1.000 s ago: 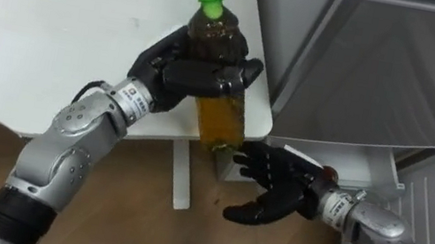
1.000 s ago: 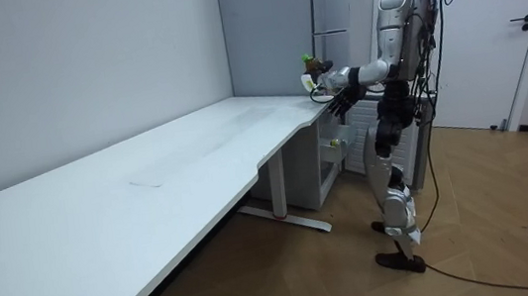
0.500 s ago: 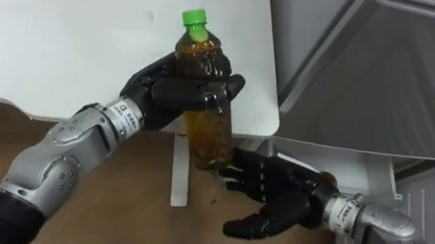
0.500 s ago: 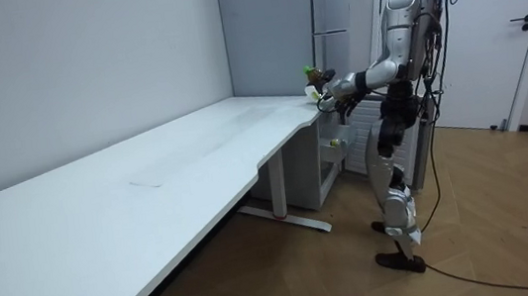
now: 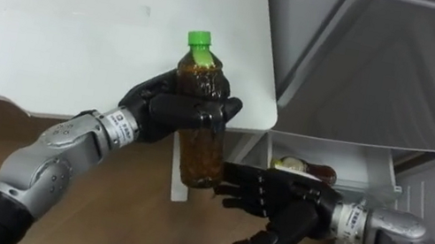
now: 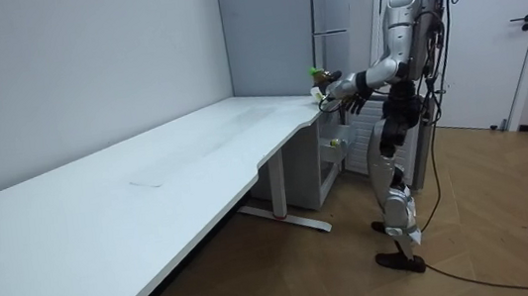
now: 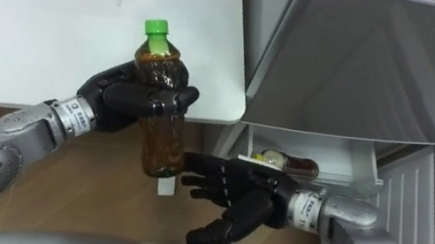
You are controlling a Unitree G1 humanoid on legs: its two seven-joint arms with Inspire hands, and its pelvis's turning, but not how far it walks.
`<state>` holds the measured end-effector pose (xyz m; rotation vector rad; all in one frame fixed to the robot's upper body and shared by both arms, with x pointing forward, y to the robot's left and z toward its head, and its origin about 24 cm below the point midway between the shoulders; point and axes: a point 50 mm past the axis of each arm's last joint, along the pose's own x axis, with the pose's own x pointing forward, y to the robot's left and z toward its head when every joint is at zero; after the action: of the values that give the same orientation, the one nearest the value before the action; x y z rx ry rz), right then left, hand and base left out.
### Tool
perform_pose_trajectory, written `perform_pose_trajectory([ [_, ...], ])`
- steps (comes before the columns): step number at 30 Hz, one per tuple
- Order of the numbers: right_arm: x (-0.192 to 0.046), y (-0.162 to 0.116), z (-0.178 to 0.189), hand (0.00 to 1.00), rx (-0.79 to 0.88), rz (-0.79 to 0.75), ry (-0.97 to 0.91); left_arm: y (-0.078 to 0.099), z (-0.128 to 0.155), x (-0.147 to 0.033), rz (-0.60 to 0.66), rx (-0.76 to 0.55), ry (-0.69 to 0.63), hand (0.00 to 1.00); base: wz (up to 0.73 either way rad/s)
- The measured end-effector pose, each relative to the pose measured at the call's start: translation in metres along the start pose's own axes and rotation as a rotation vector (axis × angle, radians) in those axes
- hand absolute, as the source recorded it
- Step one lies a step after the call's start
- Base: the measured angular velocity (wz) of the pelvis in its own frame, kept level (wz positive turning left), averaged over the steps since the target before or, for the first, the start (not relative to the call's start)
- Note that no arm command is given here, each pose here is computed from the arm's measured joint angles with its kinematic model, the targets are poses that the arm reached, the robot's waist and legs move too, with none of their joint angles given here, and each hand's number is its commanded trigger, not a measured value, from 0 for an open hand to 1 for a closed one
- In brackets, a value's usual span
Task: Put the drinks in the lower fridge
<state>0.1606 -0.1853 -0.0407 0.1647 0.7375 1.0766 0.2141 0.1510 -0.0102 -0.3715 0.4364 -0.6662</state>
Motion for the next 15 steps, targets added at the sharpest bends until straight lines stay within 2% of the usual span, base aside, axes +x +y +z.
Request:
perform_pose_trajectory([
  [8, 0.007, 0.009, -0.012, 0.0, 0.129, 0.069, -0.055, -0.002, -0.008, 0.002, -0.081, 0.016, 0.023, 1.0, 0.0],
  [15, 0.008, 0.012, -0.016, 0.0, 0.142, 0.076, -0.049, -0.008, -0.013, 0.005, -0.149, 0.025, 0.047, 1.0, 0.0],
])
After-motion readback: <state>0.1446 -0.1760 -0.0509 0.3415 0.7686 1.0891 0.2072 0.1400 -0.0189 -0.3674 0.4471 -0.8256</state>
